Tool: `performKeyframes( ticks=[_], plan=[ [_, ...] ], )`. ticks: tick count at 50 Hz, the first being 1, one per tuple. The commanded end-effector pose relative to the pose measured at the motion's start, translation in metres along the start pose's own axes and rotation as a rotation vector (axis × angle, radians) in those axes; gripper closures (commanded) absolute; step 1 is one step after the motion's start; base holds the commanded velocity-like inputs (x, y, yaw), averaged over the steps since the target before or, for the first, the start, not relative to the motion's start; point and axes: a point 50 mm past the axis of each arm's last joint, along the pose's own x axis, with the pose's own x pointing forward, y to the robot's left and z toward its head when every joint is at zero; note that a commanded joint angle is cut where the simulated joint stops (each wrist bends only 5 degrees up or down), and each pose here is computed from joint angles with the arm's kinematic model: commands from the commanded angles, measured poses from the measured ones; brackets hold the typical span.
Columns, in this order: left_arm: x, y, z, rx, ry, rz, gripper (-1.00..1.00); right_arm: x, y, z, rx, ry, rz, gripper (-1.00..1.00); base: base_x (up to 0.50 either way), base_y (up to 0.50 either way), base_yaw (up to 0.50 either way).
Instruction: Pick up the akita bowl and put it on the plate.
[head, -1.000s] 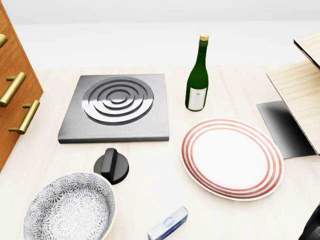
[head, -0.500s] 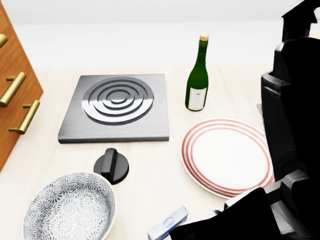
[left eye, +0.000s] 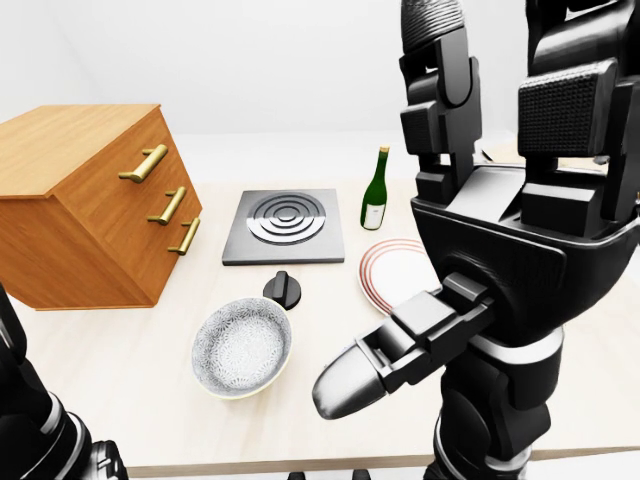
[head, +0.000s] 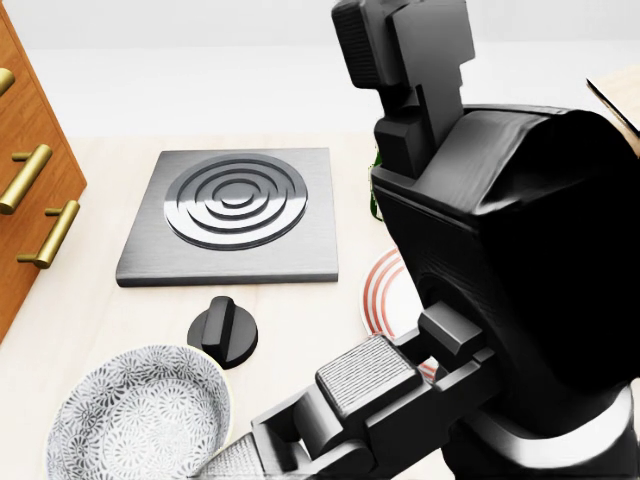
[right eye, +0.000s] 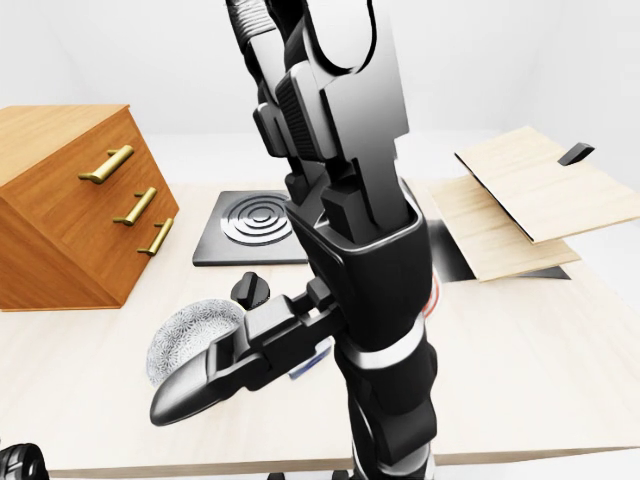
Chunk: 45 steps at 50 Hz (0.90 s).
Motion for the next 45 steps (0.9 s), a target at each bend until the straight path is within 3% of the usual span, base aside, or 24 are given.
performKeyframes(
  ticks=[1, 6, 11, 15, 35, 45],
  plan=[
    [0.001, 0.003, -0.002, 0.007, 0.004, 0.017, -1.00, 0.005, 0.003, -0.026, 0.024, 0.089, 0.062, -1.00, 0.00, 0.00, 0.00],
    [0.003, 0.003, -0.001, 0.000, 0.003, 0.012, -1.00, 0.010, 0.005, -0.029, 0.028, 0.085, 0.089, -1.00, 0.00, 0.00, 0.00],
    [0.003, 0.001, 0.001, -0.005, 0.003, 0.002, -1.00, 0.004, 0.007, -0.046, 0.031, 0.170, 0.120, -1.00, 0.00, 0.00, 0.00],
    [0.005, 0.002, 0.000, -0.002, 0.003, 0.008, -1.00, 0.004, 0.014, -0.052, 0.015, 0.196, 0.208, -1.00, 0.00, 0.00, 0.00],
    [0.005, 0.004, -0.001, 0.001, 0.006, 0.014, -1.00, -0.009, 0.043, -0.043, 0.005, 0.209, 0.372, -1.00, 0.00, 0.00, 0.00],
    [0.006, 0.004, -0.001, -0.001, 0.003, 0.015, -1.00, -0.007, 0.049, -0.031, -0.064, 0.163, 0.477, -1.00, 0.00, 0.00, 0.00]
  ],
)
